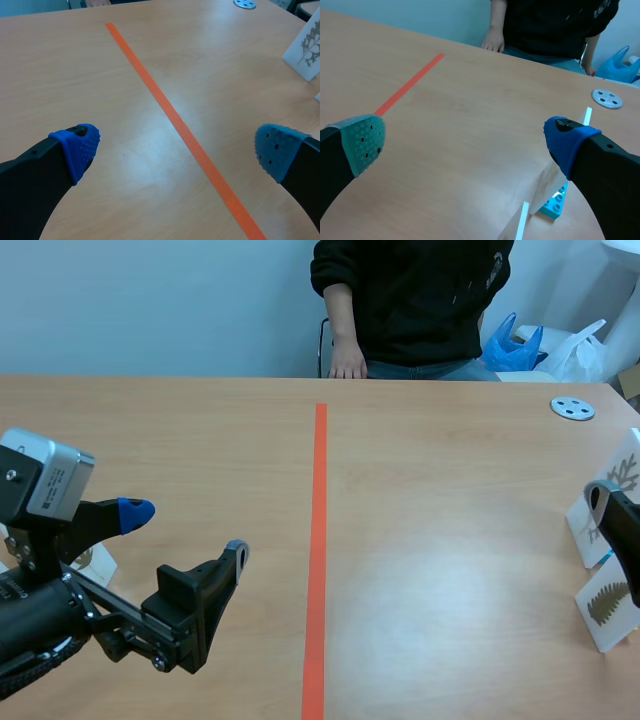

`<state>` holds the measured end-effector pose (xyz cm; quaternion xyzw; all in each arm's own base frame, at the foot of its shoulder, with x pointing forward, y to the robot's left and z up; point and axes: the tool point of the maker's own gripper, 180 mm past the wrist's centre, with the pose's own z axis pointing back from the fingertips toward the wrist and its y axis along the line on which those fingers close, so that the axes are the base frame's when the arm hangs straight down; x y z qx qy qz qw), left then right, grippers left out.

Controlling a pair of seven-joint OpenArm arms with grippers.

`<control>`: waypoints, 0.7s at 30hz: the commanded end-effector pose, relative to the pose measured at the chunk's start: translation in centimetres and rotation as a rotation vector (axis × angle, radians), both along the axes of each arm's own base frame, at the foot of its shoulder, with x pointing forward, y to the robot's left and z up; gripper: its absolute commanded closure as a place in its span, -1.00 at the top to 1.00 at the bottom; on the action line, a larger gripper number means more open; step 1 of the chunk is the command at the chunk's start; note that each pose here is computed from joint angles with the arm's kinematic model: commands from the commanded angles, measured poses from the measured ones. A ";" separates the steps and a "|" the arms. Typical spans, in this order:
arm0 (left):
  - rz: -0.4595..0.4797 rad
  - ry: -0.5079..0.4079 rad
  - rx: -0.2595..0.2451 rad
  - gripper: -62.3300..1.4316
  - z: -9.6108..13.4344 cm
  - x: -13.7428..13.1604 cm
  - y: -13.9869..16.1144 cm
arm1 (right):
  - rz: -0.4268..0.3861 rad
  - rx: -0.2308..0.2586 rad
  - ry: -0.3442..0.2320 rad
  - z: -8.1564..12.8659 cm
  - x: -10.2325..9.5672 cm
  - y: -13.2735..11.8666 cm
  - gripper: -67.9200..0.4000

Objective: Sort the leaf by its shape. The table is split by an orange tape line. A compound leaf with several leaflets goes to the left side, a simple leaf with one blade goes to the right side. Return to the home posture when a red brick is placed on the table.

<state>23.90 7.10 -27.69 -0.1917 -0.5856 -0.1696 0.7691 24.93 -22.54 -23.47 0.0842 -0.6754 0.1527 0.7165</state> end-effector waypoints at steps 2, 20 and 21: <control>0.004 -0.033 -0.014 1.00 1.1 0.3 0.0 | -0.001 -0.004 -0.036 1.1 0.6 -0.3 1.00; 0.001 -0.033 -0.015 1.00 1.1 0.2 0.0 | 0.076 0.009 0.038 -0.7 0.6 2.6 1.00; 0.000 -0.033 -0.015 1.00 1.1 0.2 0.0 | 0.084 0.006 0.044 -0.7 0.6 3.1 1.00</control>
